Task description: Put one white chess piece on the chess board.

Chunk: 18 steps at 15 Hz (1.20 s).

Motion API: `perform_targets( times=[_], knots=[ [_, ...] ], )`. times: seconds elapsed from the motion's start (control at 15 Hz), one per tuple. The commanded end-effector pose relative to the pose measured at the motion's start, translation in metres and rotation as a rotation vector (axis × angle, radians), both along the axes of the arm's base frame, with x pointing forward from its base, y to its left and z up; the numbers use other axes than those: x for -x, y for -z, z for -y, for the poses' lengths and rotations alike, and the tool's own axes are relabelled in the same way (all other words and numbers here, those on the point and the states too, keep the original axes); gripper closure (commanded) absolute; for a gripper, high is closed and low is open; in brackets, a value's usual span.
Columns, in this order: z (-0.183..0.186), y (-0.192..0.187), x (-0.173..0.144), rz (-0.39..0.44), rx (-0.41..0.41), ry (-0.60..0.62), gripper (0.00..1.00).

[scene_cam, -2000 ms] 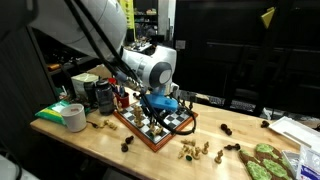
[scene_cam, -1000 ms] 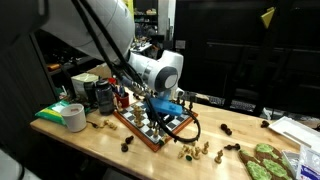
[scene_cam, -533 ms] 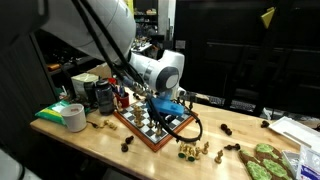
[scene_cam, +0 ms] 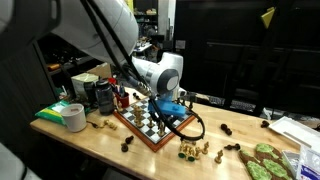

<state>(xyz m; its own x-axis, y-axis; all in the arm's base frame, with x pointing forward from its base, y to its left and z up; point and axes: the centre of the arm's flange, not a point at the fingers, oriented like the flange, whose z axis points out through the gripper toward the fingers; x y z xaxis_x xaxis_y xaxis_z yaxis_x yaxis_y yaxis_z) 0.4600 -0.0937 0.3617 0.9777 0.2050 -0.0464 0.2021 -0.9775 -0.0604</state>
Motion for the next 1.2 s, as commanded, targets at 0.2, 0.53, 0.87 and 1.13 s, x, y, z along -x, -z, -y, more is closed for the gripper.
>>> perform_targets(
  times=[0.2, 0.53, 0.87, 1.13],
  knots=[
    [0.0004, 0.0008, -0.0052, 0.009, 0.016, -0.01, 0.94],
    [0.001, -0.0001, -0.0082, 0.008, 0.02, -0.013, 0.94],
    [0.0003, -0.0015, -0.0112, 0.013, 0.024, -0.017, 0.94],
    [-0.0005, -0.0017, -0.0115, 0.015, 0.025, -0.017, 0.52]
  ],
)
